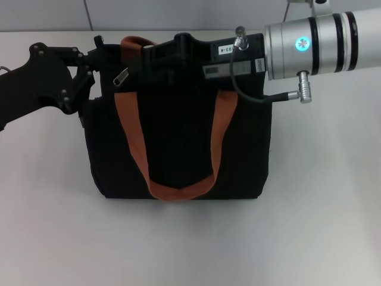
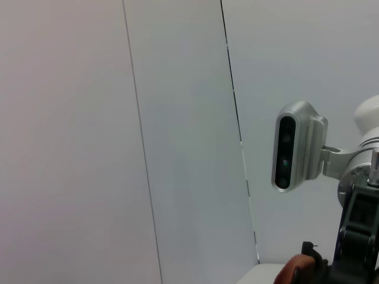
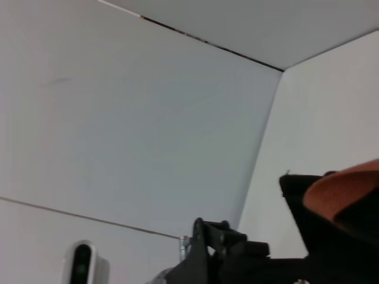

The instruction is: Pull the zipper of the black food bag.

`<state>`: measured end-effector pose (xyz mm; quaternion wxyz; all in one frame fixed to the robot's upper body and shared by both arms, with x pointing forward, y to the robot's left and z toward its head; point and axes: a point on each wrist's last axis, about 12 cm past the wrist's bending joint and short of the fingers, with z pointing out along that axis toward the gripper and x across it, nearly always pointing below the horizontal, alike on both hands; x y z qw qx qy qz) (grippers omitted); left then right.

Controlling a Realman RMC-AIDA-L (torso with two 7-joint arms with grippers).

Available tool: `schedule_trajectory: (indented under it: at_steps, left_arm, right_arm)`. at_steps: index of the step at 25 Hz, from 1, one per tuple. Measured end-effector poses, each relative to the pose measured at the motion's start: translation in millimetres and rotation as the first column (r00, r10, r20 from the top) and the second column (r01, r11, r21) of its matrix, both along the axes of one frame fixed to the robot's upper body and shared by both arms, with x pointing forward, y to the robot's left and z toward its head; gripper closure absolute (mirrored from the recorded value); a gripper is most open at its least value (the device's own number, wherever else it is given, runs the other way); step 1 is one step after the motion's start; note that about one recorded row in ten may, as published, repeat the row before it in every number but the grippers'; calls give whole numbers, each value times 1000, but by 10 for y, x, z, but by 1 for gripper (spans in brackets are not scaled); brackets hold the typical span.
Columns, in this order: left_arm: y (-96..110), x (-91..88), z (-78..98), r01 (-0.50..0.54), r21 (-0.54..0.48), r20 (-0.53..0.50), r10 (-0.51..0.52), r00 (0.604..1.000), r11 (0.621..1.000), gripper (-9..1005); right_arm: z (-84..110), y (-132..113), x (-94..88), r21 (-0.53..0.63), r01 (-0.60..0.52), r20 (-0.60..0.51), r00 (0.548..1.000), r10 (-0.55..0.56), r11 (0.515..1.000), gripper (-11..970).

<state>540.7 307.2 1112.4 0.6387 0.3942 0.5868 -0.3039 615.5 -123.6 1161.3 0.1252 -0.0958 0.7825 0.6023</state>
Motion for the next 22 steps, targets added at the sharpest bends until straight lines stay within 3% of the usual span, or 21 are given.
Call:
schedule_trajectory:
  at_steps: [22]
  left_arm:
    - [-101,2,30,40,-25,22,-39,999,999,973]
  right_arm:
    - [-42,121,29,-31,18,-16,1000,-19,999,621]
